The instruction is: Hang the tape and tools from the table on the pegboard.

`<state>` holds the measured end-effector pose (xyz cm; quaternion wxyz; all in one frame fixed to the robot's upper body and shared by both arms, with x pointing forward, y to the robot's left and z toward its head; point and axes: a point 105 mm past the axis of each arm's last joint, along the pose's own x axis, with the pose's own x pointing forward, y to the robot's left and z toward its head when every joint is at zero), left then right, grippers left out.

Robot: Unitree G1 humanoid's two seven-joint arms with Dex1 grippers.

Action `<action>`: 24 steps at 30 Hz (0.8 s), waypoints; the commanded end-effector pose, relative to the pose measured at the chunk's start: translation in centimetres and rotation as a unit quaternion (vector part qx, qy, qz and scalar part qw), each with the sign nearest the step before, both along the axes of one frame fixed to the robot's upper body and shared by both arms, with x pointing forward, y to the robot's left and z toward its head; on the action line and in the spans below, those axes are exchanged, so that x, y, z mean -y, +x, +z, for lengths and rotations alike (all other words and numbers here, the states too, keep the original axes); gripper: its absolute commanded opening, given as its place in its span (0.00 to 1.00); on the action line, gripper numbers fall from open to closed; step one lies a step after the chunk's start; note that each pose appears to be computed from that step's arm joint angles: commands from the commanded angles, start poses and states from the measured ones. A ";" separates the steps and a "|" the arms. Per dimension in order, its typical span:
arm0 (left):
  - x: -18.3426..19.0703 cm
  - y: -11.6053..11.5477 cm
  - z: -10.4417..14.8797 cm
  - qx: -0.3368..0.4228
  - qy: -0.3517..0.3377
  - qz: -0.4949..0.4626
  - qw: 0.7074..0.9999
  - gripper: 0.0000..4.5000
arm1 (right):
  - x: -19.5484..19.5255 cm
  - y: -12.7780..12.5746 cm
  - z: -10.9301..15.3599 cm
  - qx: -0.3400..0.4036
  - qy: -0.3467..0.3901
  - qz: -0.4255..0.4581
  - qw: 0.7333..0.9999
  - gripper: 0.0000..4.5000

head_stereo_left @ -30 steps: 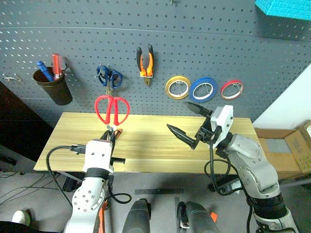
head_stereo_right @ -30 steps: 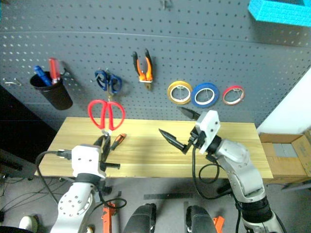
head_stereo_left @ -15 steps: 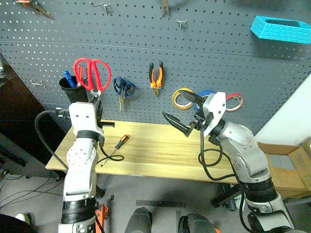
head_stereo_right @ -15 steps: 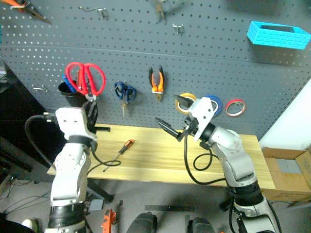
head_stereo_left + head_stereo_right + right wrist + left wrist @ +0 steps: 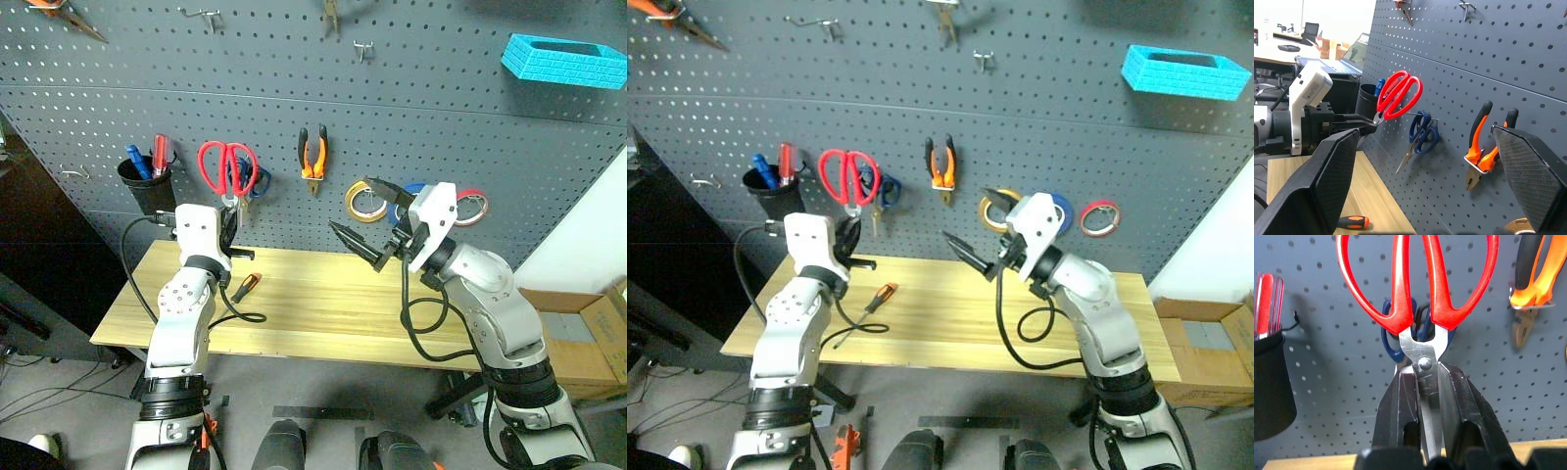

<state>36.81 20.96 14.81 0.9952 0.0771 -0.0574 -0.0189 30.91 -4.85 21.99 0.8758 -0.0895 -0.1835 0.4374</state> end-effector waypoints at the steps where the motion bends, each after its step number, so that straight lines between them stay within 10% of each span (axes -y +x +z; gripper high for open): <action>1: -0.3 0.5 1.1 0.011 -0.021 0.007 1.000 0.05 | 0.4 -0.5 1.1 0.020 0.005 -0.008 1.000 1.00; 24: 0.6 2.6 -0.7 -0.065 -0.022 -0.025 0.997 0.05 | 0.4 -0.6 0.7 0.009 -0.001 -0.012 1.000 1.00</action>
